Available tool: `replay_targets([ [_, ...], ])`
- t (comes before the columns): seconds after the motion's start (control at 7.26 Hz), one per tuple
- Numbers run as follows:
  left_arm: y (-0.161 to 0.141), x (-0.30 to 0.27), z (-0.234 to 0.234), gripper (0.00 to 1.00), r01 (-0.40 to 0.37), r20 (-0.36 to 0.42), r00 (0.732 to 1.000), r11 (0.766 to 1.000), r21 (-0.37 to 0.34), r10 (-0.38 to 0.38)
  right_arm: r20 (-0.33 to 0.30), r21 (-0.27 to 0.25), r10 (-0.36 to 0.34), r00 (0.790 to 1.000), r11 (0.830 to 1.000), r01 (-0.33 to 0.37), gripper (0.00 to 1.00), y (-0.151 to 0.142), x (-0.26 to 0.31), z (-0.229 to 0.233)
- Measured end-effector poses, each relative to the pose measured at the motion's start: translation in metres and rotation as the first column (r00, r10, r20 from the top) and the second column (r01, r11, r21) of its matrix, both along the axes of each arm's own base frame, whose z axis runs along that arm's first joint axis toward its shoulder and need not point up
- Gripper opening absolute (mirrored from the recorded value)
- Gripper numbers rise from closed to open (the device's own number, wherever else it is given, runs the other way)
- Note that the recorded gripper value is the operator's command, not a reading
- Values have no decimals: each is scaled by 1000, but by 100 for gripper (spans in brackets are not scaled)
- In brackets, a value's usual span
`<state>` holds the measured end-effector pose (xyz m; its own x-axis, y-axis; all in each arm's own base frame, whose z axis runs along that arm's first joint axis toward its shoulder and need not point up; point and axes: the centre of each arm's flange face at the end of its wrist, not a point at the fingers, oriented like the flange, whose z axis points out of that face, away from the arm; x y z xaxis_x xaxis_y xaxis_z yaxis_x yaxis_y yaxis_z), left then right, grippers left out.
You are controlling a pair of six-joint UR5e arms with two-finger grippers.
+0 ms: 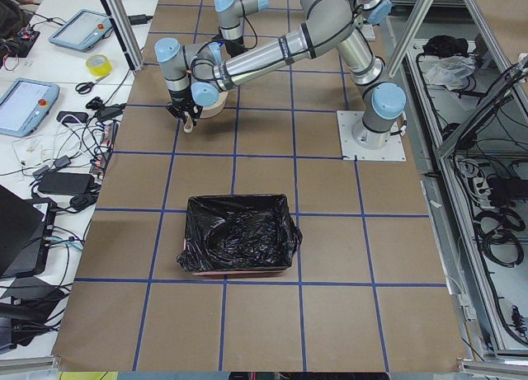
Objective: Sweep and dump trash into bin
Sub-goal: 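Sweep the items toward the dustpan with the right gripper's brush, then lift the brush back toward the potato with the right gripper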
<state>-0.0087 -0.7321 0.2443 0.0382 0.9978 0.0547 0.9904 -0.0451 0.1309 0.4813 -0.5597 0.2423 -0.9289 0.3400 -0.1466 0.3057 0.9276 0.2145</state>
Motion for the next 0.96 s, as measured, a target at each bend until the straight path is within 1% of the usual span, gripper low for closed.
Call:
replay_targets([
  [0.14,0,0,0,0,0,0,1000,1000,0,0,13,-6,-1,1000,1000,1,0,2,11,0],
  [0.41,0,0,0,0,1,-1,1000,1000,-1,-1,66,-26,-10,998,1000,11,0,1,27,-3],
  [0.55,0,0,1,0,1,-1,1000,1000,-1,-1,82,-33,-16,997,999,19,0,-1,33,-1],
  [0.96,0,0,0,0,1,-4,1000,1000,-1,-1,163,-32,-61,985,997,67,0,-1,54,24],
])
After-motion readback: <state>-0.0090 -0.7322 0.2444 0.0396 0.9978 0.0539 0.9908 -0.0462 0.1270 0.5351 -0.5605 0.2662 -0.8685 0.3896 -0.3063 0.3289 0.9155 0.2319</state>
